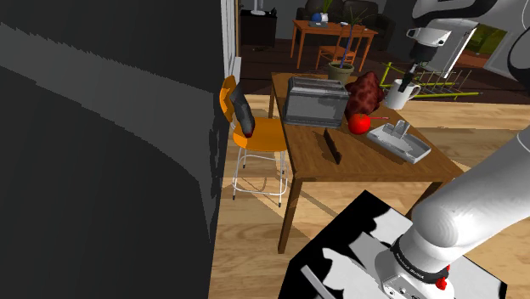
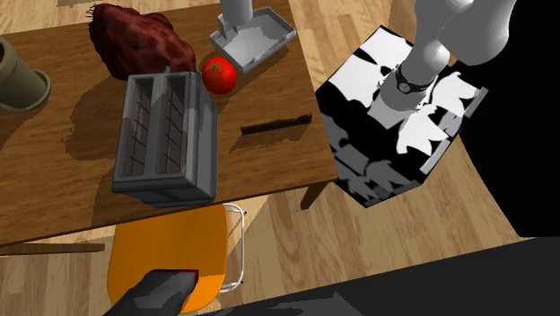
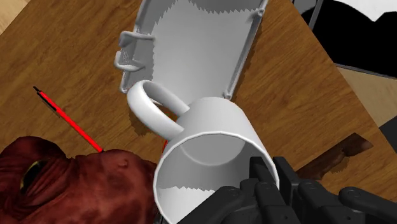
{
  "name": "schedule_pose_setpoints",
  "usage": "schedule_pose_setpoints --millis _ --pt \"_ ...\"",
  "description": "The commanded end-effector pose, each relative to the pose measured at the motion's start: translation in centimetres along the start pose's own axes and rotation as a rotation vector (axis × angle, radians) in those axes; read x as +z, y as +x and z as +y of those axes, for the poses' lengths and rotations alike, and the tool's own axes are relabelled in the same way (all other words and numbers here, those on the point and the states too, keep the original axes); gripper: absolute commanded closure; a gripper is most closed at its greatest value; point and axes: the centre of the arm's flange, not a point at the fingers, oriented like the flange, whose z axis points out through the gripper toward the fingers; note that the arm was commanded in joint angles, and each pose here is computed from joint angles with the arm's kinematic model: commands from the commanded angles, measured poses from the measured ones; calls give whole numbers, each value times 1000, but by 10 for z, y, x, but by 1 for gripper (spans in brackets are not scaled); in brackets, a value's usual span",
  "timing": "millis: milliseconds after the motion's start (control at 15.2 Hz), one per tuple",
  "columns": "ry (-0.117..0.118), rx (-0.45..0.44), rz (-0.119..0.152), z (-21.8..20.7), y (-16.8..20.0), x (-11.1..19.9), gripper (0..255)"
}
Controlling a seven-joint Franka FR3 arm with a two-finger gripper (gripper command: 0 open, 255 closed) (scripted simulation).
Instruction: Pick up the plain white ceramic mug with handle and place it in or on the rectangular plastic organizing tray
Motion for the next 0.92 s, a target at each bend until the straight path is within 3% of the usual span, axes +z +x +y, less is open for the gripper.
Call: schedule_pose_setpoints --millis 0,462,858 --pt "0 -1 0 10 -25 -5 255" --pt "0 -1 0 43 -106 -19 255" --pt "0 -1 0 43 -108 12 255"
